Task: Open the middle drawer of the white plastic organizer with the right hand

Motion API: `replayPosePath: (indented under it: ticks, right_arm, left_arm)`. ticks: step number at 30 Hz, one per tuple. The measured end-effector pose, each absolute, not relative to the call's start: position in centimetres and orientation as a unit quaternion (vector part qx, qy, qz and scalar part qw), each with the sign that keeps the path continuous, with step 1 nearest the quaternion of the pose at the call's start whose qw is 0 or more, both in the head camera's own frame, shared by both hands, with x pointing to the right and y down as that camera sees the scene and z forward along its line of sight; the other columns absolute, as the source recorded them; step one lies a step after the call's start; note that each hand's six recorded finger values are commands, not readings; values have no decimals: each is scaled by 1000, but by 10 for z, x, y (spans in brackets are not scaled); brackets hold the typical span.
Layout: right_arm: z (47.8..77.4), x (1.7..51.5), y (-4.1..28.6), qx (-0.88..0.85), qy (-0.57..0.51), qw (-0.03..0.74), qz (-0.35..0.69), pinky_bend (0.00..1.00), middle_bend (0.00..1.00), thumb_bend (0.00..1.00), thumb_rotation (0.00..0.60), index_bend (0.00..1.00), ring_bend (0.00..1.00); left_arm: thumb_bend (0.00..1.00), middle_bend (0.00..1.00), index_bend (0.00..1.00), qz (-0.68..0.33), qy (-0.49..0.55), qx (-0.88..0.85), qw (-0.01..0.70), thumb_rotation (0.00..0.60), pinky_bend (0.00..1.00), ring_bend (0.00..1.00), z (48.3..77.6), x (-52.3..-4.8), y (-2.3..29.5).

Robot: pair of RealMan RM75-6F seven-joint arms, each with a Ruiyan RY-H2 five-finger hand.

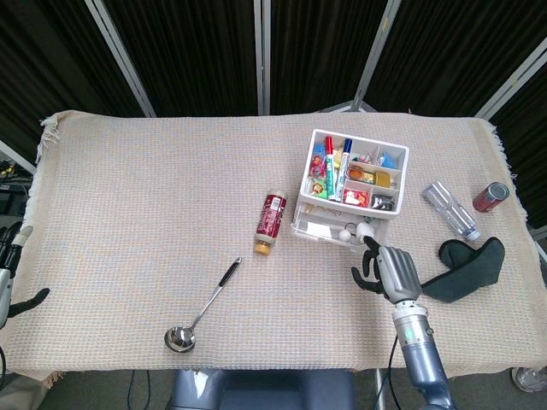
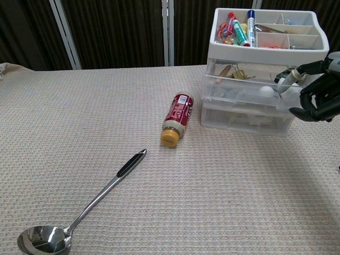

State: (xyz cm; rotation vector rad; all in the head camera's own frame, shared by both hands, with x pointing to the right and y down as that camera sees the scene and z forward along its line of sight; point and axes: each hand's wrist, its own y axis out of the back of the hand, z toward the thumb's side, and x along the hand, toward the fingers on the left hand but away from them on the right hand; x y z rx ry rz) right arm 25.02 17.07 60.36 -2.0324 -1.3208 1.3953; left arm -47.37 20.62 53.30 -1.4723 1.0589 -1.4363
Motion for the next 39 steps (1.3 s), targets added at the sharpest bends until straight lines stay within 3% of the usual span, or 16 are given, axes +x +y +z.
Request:
replayPosePath:
  ticks: [32,39]
  right_arm:
    - [585,246,204,-737,-440,188,477,615,722,318,600,401,742]
    - [582,244,203,-740,-445,190,466,615,721,264,600,311,741]
  left_arm:
    - [67,0,0,-569,417,-581,405,600,0,0,532,-473,207]
    - [68,0,0,-570,419,-581,404,600,0,0,532,-473,206]
